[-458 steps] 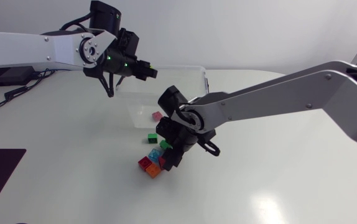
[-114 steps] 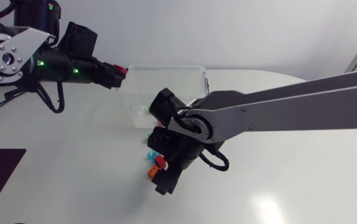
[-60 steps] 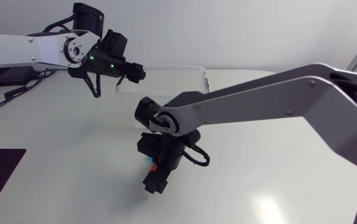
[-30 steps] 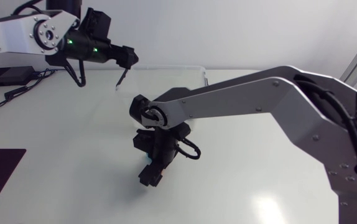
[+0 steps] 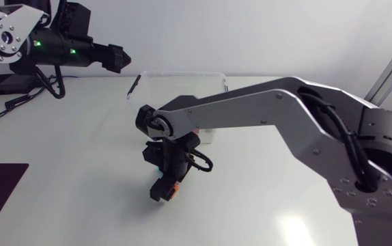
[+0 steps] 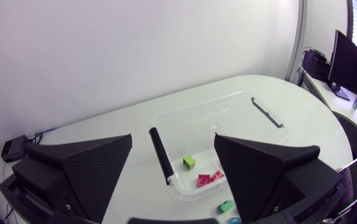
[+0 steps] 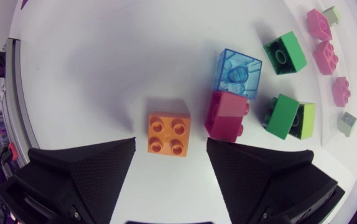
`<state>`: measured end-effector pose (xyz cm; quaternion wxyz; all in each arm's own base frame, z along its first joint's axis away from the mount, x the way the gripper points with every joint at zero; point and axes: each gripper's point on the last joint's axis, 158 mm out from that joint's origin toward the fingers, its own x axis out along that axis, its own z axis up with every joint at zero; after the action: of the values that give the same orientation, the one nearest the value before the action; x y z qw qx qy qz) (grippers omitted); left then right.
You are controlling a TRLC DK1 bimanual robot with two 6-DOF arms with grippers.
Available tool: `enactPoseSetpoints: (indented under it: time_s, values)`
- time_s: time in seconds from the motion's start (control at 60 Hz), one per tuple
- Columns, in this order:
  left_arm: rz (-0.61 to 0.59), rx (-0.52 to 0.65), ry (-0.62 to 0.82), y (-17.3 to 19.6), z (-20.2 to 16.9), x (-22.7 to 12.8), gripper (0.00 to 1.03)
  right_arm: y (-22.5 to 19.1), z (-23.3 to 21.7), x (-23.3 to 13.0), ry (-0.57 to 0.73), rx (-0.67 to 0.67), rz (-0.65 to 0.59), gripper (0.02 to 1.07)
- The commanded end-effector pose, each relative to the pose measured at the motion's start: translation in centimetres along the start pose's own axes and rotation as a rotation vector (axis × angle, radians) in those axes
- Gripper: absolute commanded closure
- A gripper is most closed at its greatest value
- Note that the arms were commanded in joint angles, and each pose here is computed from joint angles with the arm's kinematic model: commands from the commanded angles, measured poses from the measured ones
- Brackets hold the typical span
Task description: Place the duplo bricks in the container
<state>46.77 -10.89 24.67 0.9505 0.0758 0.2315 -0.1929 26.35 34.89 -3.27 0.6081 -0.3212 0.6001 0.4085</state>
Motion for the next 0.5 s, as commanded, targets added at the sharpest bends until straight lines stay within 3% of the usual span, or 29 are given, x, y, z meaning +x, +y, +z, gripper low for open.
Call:
enactPoseSetpoints:
  time_s: [0.0, 0.2, 0.433, 0.483]
  values:
    - [0.000, -0.012, 0.000, 0.2, -0.6, -1.2, 0.11, 0.6, -0.4, 1.2, 0.046, -0.001, -0.003, 0.30]
    - [0.001, -0.016, 0.000, 0.4, -1.2, -2.0, 0.11, 0.6, -0.3, 1.4, 0.050, -0.003, -0.021, 0.51]
    - [0.004, -0.018, 0.010, 0.4, -1.7, -2.9, 0.11, 0.5, -0.4, 0.8, 0.031, 0.000, -0.031, 0.94]
    - [0.008, -0.021, 0.014, 0.5, -1.8, -3.3, 0.11, 0.5, -0.5, 0.4, 0.022, -0.001, -0.032, 0.94]
